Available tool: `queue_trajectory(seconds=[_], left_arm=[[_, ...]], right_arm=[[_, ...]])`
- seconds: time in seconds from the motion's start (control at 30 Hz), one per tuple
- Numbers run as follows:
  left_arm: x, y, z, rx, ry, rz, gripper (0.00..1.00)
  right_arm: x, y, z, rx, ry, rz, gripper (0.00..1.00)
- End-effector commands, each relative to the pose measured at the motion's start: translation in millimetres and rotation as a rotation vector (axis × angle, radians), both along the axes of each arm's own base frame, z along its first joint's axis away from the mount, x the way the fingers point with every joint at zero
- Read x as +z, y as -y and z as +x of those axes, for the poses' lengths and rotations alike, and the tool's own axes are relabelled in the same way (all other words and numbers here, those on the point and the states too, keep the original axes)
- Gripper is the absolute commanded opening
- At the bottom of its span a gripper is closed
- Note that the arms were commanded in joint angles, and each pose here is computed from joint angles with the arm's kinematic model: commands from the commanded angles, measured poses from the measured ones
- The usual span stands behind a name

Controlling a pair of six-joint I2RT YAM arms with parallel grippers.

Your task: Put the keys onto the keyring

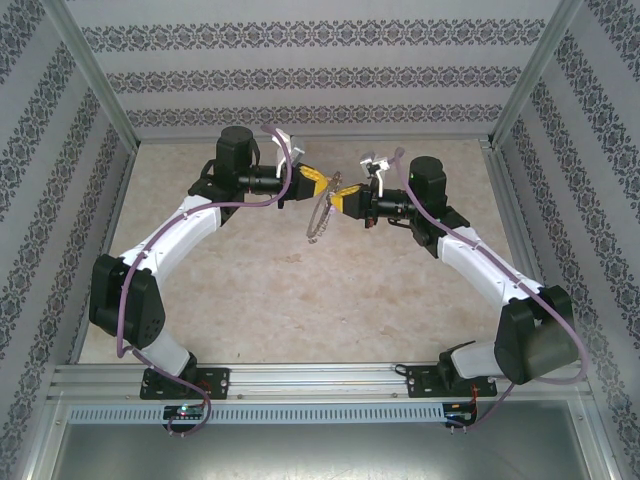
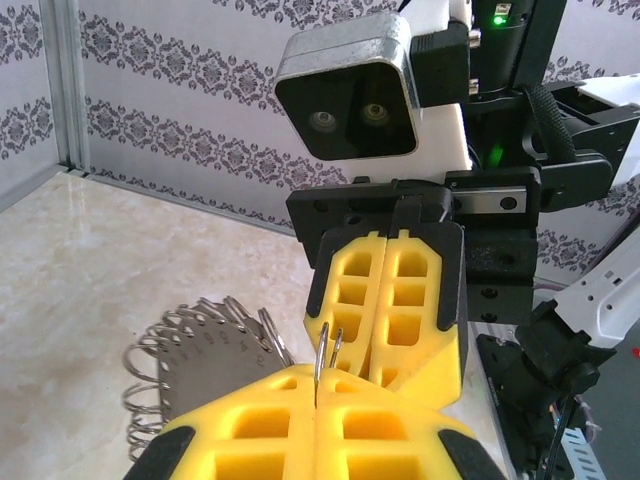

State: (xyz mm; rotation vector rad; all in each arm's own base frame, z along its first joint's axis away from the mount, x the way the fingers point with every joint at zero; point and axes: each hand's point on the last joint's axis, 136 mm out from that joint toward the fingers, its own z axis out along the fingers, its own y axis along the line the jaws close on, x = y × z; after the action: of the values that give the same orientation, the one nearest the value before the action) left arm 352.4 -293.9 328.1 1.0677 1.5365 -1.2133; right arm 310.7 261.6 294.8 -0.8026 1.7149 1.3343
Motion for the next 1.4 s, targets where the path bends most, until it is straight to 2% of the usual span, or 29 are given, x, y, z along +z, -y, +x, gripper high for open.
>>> queue_trajectory(seconds=[0.0, 0.2, 0.27, 0.37, 0.7, 0.9, 1.37], left_arm=[[32.6, 2.5, -12.1, -0.027, 0.111, -0.058, 0.0], [30.7, 5.8, -14.8, -0.037, 0.105, -0.057, 0.0], [29.7, 6.1, -14.6, -0.035, 0.102, -0.056, 0.0], [28.8, 6.0, -13.9, -0.031, 0.102, -0.054, 0.0], [25.1, 6.9, -13.9, -0.037, 0.088, -0.053, 0.0], [25.0, 7.7, -15.0, -0.042, 0.083, -0.053, 0.0], [26.5, 10.5, -18.3, -0.053, 0.082, -0.05, 0.0]], right_arm=[[-2.2, -9.5, -7.3, 0.065, -0.003, -0.008, 0.0], [-3.1, -26.1, -8.6, 0.127, -0.028, -0.024, 0.0], [-5.8, -24.5, -9.7, 0.129, -0.037, -0.049, 0.18], [-2.9, -9.1, -9.2, 0.083, -0.024, -0.054, 0.27], [31.1, 31.8, -9.2, -0.027, 0.054, -0.016, 0.28], [49.1, 21.9, -0.6, 0.008, 0.082, 0.009, 0.29], [52.8, 1.7, 6.1, 0.046, 0.092, 0.015, 0.29]])
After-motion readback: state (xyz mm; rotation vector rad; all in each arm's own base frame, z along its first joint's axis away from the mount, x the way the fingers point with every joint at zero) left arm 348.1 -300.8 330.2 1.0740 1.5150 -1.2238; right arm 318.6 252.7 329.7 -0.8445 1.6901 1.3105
